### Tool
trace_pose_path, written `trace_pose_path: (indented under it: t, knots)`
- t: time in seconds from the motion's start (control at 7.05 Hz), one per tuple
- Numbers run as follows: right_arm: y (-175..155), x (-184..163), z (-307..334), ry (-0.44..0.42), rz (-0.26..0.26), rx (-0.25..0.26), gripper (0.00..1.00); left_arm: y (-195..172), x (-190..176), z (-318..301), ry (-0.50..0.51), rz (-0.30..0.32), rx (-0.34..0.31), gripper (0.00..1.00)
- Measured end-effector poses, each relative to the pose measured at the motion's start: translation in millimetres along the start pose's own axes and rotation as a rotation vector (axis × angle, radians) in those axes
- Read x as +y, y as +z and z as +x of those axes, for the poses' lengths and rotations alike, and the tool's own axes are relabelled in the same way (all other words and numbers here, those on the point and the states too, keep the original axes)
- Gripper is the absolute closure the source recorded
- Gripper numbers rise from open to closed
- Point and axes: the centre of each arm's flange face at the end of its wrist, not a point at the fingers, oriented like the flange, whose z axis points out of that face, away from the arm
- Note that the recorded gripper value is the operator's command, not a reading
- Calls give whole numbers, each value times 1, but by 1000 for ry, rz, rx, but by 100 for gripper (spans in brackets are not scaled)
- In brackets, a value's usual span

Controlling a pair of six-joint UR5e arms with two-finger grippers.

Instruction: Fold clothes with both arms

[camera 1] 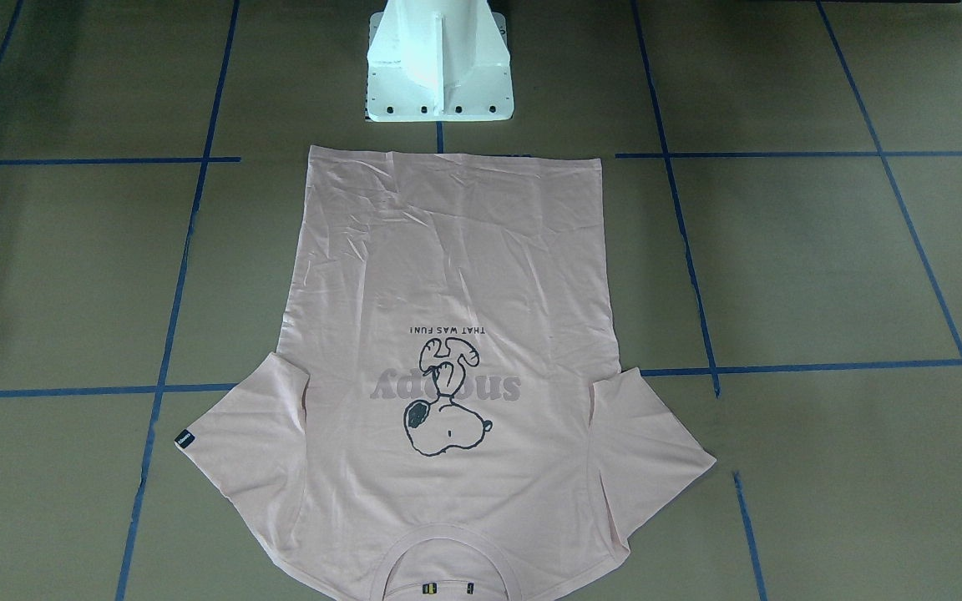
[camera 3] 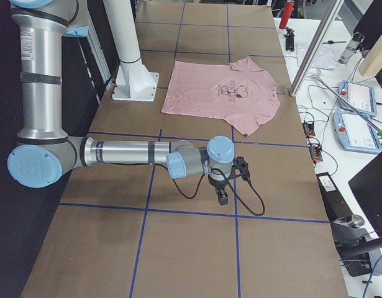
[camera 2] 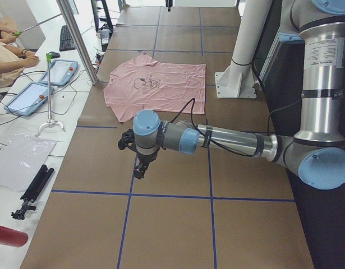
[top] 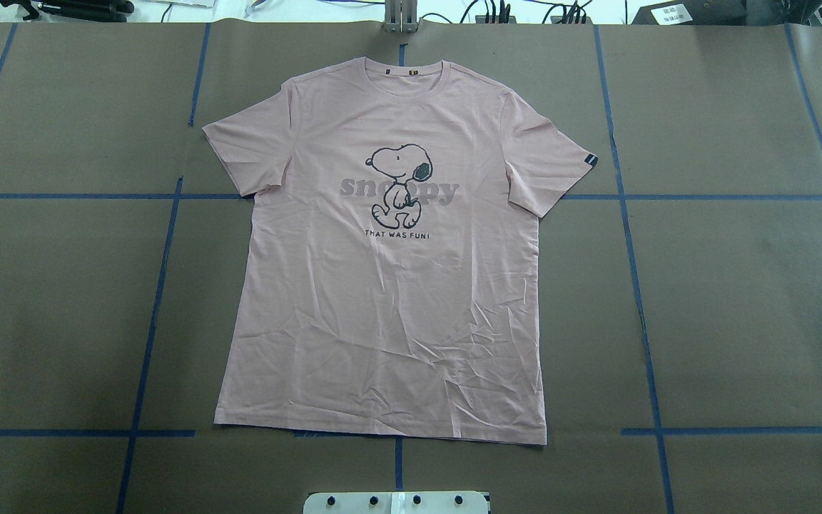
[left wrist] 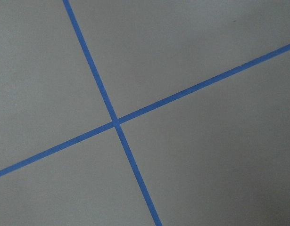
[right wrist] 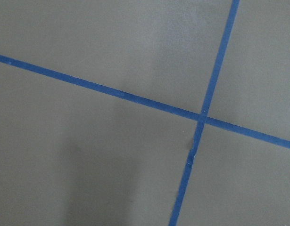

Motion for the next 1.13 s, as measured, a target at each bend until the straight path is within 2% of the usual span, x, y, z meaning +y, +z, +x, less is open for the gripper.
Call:
trace_pose_path:
  t: [0.28,0.43,0.57,0.85,1.13]
  knots:
    - [32,-49,-76,46,22,-66,0,-4,9,14,0,18,67,0]
    - [49,-91,-131,126,38,-100,3,-4,13,17,-1,21,90,0]
    - [68,-135,-193,213,66,-113,9,-3,20,19,-5,21,115,0]
    - [108,-202,-293,353,163,-83,21,3,41,22,-18,19,163,0]
    - [136,-229,-340,472,243,-30,30,6,54,25,-22,27,201,0]
